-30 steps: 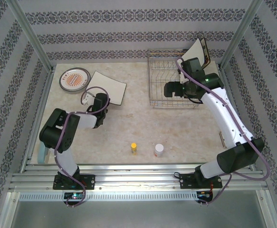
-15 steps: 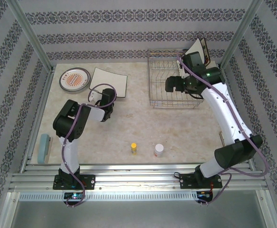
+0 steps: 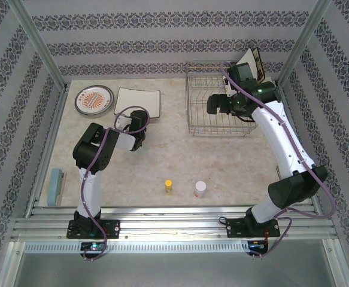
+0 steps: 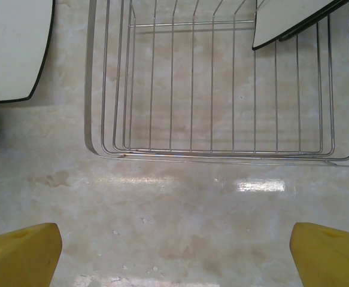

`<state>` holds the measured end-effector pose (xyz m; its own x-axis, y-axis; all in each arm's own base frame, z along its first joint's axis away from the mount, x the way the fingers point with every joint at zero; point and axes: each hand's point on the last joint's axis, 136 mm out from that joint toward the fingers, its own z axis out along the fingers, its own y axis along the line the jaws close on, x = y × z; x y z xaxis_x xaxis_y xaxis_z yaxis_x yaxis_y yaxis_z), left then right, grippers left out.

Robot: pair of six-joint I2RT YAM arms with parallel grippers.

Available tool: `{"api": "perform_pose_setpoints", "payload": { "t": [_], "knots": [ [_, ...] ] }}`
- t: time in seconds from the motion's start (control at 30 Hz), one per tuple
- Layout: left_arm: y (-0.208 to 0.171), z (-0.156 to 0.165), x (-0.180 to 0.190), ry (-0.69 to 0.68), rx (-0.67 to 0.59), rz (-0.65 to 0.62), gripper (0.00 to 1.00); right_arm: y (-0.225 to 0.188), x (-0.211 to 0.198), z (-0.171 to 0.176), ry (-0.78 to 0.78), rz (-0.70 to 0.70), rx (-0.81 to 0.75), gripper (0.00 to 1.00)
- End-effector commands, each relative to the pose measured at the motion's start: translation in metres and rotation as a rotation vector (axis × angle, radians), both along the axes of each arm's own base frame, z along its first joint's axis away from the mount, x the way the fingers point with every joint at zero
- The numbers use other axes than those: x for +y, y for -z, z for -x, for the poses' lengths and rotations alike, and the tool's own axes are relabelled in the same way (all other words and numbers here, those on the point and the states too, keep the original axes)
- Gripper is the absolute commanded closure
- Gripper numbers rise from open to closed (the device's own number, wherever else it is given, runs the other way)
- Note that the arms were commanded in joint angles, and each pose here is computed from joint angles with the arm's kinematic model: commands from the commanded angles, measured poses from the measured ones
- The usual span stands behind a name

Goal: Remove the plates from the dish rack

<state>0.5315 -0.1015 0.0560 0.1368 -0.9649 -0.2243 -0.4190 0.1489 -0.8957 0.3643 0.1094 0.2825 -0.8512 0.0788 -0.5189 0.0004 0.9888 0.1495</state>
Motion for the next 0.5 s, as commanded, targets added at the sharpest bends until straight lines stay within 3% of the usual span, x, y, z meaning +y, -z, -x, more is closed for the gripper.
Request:
{"api": "perform_pose_setpoints", "payload": {
  "t": [0.0,0.47],
  "knots": [
    [-0.022,-0.011,-0.005,-0.021,-0.071,0.040,0.75,0.000,-0.002,-0.002,-0.006,-0.002,0.002,0.02],
    [0.004,-0.008,-0.014,0.032,0.045,0.045,0.40,-0.002,-0.007,0.000,0.002,-0.017,-0.009,0.02]
  ]
}}
